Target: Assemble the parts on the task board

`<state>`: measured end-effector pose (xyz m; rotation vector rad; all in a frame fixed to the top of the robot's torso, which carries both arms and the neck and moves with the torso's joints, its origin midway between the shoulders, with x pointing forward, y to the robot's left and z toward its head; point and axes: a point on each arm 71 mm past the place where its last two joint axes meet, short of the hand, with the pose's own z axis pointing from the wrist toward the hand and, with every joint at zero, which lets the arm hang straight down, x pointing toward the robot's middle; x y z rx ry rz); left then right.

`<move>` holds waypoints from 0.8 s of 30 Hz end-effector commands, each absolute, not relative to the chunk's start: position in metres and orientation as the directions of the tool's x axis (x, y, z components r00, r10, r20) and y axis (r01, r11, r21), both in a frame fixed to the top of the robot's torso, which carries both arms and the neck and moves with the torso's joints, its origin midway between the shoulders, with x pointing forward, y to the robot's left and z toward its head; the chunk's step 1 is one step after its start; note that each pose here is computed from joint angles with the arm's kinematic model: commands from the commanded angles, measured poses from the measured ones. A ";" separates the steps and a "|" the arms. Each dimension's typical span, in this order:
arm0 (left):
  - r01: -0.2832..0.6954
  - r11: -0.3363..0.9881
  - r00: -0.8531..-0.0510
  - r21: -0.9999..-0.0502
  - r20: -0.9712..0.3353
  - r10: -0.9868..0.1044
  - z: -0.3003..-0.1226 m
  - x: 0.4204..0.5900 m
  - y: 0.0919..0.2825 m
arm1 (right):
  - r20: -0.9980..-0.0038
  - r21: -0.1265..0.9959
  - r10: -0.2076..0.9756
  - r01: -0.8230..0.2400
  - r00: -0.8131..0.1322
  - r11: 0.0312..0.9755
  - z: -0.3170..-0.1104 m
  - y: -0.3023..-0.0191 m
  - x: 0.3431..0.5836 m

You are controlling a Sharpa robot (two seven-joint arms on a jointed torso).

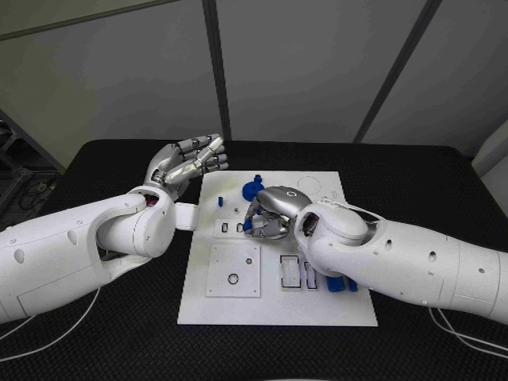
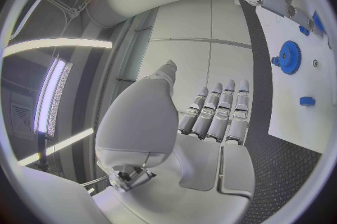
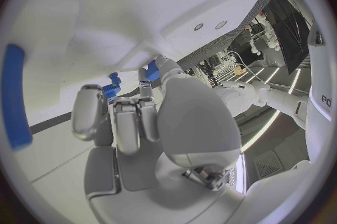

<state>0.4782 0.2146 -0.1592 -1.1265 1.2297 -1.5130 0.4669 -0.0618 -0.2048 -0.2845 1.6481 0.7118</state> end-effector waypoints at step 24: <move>0.084 -0.138 -0.226 -0.987 0.116 -0.967 -0.158 0.478 0.217 | -0.974 0.218 0.142 -0.557 -0.177 0.801 -0.198 -0.066 0.449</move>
